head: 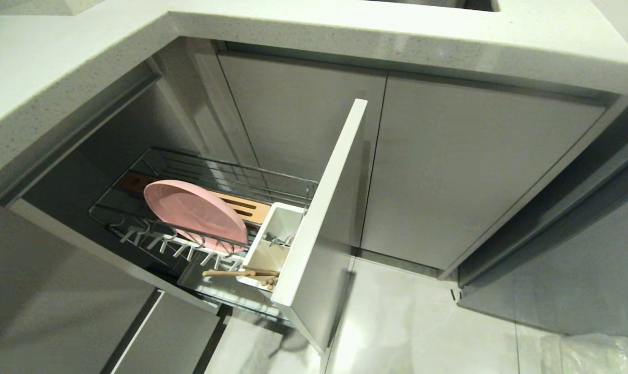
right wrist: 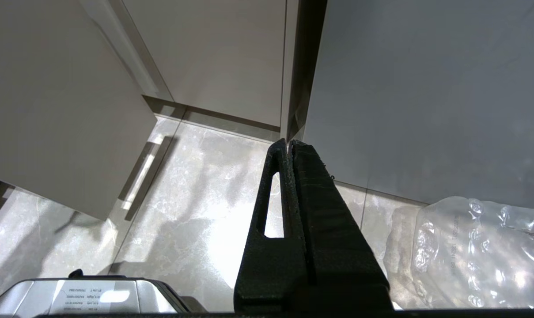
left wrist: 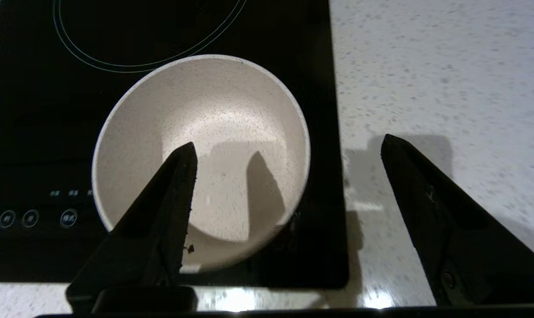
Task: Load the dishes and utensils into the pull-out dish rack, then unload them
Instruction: Pick up the bowl and place it in the cupboard
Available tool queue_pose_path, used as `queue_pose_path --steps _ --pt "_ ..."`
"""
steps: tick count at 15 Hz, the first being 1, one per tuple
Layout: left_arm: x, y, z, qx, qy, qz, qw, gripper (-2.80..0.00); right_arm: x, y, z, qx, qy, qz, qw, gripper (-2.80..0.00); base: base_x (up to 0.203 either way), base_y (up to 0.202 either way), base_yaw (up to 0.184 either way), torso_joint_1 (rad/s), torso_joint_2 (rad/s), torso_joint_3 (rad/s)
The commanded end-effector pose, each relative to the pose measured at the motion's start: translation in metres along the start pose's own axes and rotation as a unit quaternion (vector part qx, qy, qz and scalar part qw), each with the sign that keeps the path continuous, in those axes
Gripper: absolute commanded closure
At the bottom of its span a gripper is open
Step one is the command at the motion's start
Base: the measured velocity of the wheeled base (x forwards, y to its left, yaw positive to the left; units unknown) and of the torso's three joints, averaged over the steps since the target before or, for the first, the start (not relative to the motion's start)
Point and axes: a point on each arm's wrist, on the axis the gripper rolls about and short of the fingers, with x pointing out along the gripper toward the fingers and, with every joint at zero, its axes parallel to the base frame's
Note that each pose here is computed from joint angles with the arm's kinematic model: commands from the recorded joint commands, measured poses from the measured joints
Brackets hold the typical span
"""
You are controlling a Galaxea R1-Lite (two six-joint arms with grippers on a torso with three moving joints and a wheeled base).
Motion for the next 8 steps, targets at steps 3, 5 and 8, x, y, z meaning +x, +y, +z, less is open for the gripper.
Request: queue_pose_path --steps 3,5,8 --pt "0.028 0.001 -0.003 -0.005 0.032 -0.011 0.9994 -2.8 0.0 0.0 0.0 0.0 0.0 0.0 1.0 0.0 0.0 0.0 0.0 0.0 0.0 0.0" --pt "0.033 0.004 -0.004 -0.014 0.046 -0.036 0.9982 -2.8 0.0 0.0 0.0 0.0 0.0 0.0 1.0 0.0 0.0 0.0 0.0 0.0 0.0 0.0" --pt "0.039 0.005 -0.006 -0.017 0.058 -0.036 0.9975 -2.8 0.0 0.0 0.0 0.0 0.0 0.0 1.0 0.0 0.0 0.0 0.0 0.0 0.0 0.0"
